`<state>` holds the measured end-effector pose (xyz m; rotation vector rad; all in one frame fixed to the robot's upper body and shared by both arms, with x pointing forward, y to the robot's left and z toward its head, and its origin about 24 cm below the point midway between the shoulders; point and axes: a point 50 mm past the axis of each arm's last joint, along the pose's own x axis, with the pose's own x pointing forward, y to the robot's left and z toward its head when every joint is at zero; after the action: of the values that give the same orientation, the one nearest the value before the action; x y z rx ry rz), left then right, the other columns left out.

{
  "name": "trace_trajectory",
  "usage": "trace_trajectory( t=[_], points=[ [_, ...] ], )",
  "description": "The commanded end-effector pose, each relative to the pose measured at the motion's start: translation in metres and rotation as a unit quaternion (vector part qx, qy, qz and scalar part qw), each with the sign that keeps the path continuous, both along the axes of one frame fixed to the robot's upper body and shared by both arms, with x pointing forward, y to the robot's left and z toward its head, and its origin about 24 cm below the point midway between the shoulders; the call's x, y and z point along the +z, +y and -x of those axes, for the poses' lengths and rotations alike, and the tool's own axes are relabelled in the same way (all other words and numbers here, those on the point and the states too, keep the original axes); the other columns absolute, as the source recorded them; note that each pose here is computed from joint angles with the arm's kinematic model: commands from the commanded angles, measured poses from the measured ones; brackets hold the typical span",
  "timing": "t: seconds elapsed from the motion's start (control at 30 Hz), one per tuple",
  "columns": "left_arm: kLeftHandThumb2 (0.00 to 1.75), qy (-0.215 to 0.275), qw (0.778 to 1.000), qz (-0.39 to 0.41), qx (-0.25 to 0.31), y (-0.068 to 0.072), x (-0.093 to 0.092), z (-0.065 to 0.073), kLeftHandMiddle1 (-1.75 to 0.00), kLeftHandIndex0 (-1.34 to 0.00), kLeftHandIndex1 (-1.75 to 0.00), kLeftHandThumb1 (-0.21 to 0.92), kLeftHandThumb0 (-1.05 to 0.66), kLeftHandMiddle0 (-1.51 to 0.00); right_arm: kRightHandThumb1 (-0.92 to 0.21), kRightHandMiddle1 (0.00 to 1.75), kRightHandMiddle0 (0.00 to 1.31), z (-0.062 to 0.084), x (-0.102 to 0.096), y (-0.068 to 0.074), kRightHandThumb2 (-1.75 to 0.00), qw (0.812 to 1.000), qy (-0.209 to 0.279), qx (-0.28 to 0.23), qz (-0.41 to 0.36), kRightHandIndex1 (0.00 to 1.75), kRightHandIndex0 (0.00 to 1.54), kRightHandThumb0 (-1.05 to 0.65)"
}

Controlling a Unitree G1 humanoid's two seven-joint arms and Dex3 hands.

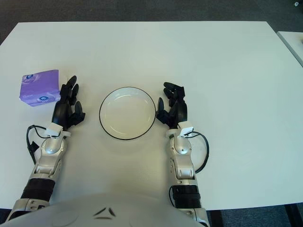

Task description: Put the tissue paper into the plate.

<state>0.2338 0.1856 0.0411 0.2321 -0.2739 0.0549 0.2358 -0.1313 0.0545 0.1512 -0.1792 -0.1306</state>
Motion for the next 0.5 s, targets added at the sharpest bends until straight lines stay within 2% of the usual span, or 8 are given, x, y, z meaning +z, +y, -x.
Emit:
trace_trajectory(
  t=[0.0, 0.47],
  points=[
    [0.93, 0.111, 0.994, 0.013, 0.014, -0.0006, -0.0501, 0.0287, -0.01, 0.0, -0.39, 0.92, -0.74, -0.23, -0.68, 1.19, 0.0, 0.0076, -0.0238, 0.0022, -0.88, 0.998, 0.066, -0.008, -0.017, 0.78, 0.29, -0.47],
    [0.94, 0.109, 0.994, 0.009, 0.006, -0.0006, -0.0486, 0.0292, 0.0, 0.0, -0.36, 0.92, -0.73, -0.21, -0.7, 1.21, 0.0, 0.0077, -0.0228, 0.003, -0.85, 0.998, 0.067, -0.007, -0.017, 0.78, 0.28, -0.5]
  ],
)
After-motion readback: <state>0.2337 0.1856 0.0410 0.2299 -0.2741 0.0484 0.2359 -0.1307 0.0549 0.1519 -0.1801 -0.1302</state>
